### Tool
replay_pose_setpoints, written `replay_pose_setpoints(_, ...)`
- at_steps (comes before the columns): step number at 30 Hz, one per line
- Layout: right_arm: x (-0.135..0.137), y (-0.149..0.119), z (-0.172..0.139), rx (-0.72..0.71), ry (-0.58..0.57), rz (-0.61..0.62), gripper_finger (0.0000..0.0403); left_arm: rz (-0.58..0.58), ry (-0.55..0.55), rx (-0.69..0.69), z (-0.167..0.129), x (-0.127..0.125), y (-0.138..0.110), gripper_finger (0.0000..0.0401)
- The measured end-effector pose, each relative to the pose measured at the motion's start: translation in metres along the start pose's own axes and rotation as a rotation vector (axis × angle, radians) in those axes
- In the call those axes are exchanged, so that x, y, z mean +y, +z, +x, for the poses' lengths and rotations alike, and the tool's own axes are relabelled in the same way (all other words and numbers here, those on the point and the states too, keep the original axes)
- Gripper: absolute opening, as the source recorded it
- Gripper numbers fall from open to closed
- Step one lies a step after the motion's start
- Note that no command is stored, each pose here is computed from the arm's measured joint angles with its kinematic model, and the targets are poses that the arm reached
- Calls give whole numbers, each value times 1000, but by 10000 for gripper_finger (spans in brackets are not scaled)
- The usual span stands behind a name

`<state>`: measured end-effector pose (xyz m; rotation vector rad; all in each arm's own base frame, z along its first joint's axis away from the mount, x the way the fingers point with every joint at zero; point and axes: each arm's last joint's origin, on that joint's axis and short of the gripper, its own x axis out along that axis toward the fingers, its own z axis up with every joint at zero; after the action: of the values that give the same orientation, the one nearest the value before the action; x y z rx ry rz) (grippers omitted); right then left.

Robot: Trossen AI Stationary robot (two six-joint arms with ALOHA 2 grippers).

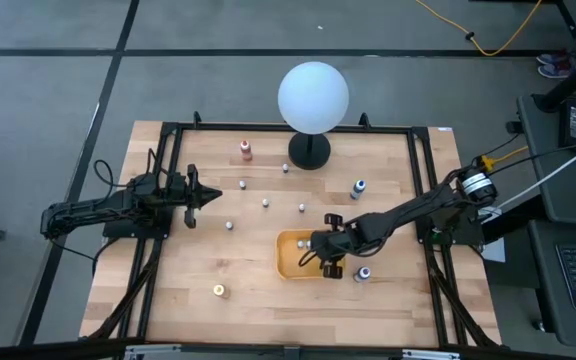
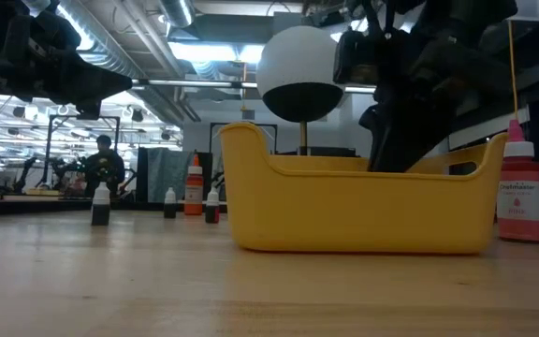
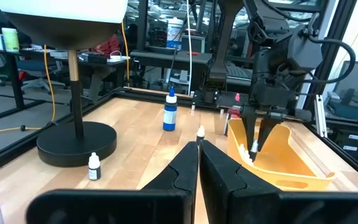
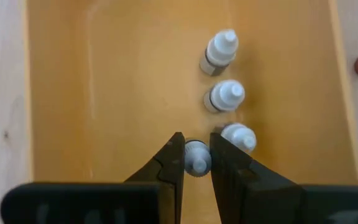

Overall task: Pick & Place food coloring
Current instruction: Put the small pink food coloring bottle into the yellow bin

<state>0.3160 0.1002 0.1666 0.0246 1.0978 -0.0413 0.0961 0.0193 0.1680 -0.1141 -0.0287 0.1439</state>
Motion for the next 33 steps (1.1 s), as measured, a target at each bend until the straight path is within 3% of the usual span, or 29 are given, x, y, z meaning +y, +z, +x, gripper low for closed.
replay_pose_setpoints(18, -2, -3, 8, 36, -15, -17, 64, 0, -1, 0, 0, 0, 0, 12)
replay_pose_setpoints(33, -2, -3, 8, 39, -16, 3, 120, 0, 0, 0, 0, 0, 0, 12)
